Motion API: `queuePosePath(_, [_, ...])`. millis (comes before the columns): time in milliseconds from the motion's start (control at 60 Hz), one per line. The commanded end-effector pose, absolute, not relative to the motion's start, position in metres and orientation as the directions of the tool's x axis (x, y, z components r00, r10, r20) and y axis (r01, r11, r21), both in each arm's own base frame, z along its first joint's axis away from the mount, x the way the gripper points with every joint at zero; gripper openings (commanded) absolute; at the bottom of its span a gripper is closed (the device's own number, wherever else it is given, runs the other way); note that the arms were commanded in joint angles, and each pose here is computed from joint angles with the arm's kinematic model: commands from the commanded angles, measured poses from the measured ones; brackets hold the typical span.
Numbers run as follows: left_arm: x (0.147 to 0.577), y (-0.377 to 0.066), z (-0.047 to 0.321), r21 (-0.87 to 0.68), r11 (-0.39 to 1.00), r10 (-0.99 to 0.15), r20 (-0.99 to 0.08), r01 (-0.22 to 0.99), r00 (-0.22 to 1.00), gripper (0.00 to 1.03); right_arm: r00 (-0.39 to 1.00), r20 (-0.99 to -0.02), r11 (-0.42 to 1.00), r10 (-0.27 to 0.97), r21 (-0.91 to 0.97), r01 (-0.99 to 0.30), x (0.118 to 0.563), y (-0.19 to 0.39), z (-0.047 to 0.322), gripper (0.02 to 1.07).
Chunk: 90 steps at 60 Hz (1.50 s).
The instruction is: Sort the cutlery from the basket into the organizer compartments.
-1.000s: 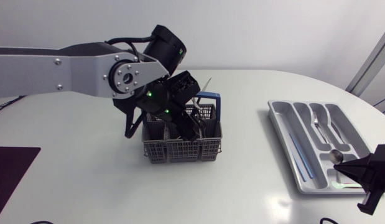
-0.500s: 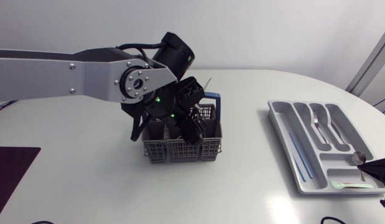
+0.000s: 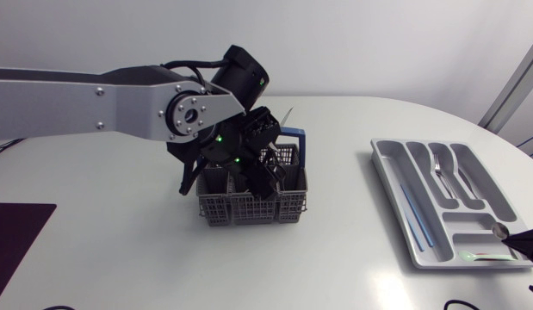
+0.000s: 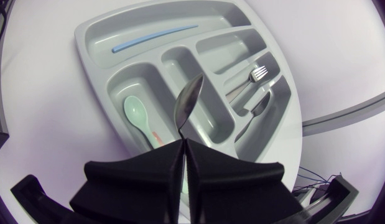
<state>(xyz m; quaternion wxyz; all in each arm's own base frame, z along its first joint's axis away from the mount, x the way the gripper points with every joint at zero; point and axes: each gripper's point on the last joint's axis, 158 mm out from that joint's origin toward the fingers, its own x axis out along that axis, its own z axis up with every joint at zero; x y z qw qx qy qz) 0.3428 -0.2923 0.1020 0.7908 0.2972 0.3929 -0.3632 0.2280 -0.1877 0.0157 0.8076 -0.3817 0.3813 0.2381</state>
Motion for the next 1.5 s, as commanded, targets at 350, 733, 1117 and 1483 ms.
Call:
queuePosePath(350, [0.344, -0.290, 0.111, 0.198, 0.586, -0.308, -0.842, 0.785, 0.443, 0.73, 0.548, -0.826, 0.571, 0.136, -0.386, -0.724, 0.212, -0.157, -0.011, 0.52])
queuePosePath(733, [0.345, -0.297, 0.108, 0.178, 0.597, -0.296, -0.857, 0.782, 0.421, 0.63, 0.609, -0.782, 0.632, 0.129, -0.408, -0.658, 0.228, -0.147, 0.025, 0.89])
queuePosePath(1117, [0.348, -0.306, 0.100, 0.143, 0.673, -0.310, -0.836, 0.726, 0.453, 0.39, 0.642, -0.741, 0.718, 0.195, -0.338, -0.609, 0.230, -0.099, 0.041, 0.92])
queuePosePath(1483, [0.355, -0.308, 0.084, 0.145, 0.701, -0.301, -0.827, 0.698, 0.474, 0.38, 0.654, -0.707, 0.747, 0.269, -0.276, -0.605, 0.231, -0.040, 0.058, 0.95])
